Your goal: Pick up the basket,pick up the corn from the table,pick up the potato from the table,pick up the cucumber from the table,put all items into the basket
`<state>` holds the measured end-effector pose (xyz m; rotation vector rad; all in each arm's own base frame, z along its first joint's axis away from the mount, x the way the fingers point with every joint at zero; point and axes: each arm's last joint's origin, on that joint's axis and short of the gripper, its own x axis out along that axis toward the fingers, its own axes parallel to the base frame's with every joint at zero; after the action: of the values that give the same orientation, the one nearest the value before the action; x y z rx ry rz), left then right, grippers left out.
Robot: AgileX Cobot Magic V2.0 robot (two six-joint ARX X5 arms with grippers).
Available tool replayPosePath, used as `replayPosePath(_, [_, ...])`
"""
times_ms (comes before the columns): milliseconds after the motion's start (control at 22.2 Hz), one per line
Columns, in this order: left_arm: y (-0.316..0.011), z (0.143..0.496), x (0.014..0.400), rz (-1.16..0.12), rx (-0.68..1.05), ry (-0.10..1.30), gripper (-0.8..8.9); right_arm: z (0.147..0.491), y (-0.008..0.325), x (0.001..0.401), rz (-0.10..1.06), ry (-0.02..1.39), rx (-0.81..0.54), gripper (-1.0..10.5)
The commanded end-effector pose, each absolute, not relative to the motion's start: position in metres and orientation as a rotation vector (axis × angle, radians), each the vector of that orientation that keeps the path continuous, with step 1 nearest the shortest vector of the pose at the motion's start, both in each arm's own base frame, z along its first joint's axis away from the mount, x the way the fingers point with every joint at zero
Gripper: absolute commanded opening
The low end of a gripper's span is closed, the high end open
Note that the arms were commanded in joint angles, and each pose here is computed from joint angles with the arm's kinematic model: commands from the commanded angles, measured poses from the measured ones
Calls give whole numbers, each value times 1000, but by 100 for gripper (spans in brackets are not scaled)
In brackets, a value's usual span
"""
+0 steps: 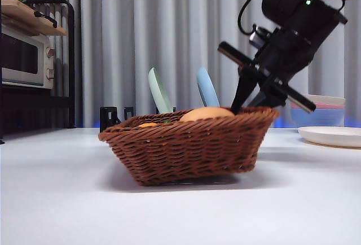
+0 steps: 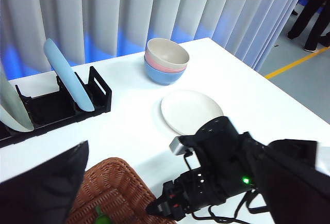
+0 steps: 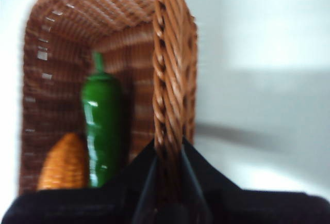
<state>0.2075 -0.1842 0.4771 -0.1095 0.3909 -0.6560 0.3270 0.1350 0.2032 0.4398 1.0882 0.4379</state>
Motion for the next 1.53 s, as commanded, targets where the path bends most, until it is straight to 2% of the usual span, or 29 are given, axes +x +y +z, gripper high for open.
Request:
replayPosePath(45, [-184,474,208,-653,-69,406,571,195,139,330,441,1114,444,-15])
replayPosePath(135, [-184,472,208,-657,-34,412,570,194,138,328,433,1134,442,61])
replayPosePath(271, [-182,470,208,-639,39,403,566,202,132,327,433,1115,434,412])
replayPosePath(316, [-182,470,208,-623,69,399,566,207,128,326,437,1099,426,484])
replayPosePath(406, [-179,467,208,-572,133,409,565,223,120,321,453,1054,402,504])
replayPosePath(586, [-167,460,212,-364,321,436,557,270,102,299,539,884,257,499])
replayPosePath(631, [-163,458,213,-328,355,459,499,283,99,290,567,837,205,473])
replayPosePath(676, [-158,455,215,-309,373,491,383,295,96,281,591,792,161,392])
replayPosePath(812, [-145,445,219,-284,404,593,-14,326,87,250,631,694,85,33])
replayPosePath(857, [-142,443,219,-281,405,609,-9,332,85,243,638,676,68,-25])
replayPosePath(1037, [-133,435,214,-325,380,619,-9,348,75,220,563,623,-1,-17])
replayPosePath(1263, [-116,416,189,-323,326,500,-9,357,65,193,441,535,-51,-17])
replayPosePath(1533, [-87,370,145,-323,258,353,-9,344,58,165,415,432,-59,-17])
